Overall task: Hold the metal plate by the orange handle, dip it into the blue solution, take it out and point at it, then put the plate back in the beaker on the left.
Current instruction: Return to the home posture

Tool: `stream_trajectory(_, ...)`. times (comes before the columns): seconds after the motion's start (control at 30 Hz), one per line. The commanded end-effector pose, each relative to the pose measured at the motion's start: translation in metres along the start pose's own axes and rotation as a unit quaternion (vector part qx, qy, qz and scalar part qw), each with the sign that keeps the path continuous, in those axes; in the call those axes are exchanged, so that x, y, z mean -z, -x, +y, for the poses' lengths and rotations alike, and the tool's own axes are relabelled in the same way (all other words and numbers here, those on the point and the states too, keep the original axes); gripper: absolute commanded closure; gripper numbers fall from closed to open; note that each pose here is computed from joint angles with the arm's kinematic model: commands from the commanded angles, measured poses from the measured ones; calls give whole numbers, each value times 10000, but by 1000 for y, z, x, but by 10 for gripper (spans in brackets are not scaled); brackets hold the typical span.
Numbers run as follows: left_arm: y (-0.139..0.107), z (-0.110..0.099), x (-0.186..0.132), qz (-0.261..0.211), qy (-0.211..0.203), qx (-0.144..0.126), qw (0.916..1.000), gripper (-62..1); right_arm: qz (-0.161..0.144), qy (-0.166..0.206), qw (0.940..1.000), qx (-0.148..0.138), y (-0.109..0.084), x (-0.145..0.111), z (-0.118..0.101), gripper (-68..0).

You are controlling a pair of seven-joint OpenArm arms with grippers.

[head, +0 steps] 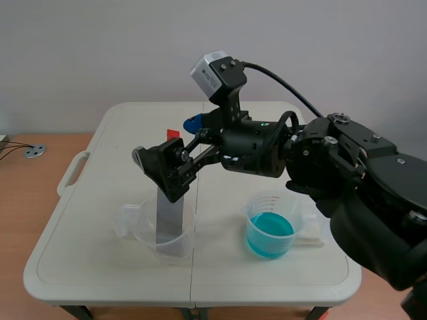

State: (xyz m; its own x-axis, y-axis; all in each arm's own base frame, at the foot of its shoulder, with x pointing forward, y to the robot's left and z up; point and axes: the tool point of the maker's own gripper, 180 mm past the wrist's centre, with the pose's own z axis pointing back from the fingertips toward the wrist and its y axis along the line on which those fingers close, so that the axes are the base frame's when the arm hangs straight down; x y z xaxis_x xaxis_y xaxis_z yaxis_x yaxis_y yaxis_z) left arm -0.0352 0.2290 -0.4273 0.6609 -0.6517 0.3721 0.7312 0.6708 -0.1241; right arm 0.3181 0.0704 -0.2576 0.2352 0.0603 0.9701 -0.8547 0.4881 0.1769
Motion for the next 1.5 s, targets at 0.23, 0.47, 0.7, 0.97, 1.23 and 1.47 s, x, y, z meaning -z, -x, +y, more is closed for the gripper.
stream_trajectory(0.23,-45,50,-18,-931,-650,-115,9935,-623,-292,242,9986,-369,-32,-35,-18,-664)
stream_trajectory(0.47,-141,114,-74,-2333,-1580,308,9590,-623,-276,424,9970,-583,-36,-71,-11,-664)
stream_trajectory(0.7,-227,108,-118,-3516,-1713,732,9174,-623,-302,616,9956,-631,-32,-107,1,-664)
stream_trajectory(0.97,-298,90,-159,-4621,-1932,1086,8587,-623,-288,865,9945,-515,-21,-148,14,-664)
stream_trajectory(1.23,-333,89,-172,-5266,-1995,1183,8179,-623,-109,1344,9901,-393,-5,-187,15,-663)
stream_trajectory(1.47,-351,71,-165,-5536,-1600,1198,8084,-623,47,1631,9849,-579,-2,-212,15,-663)
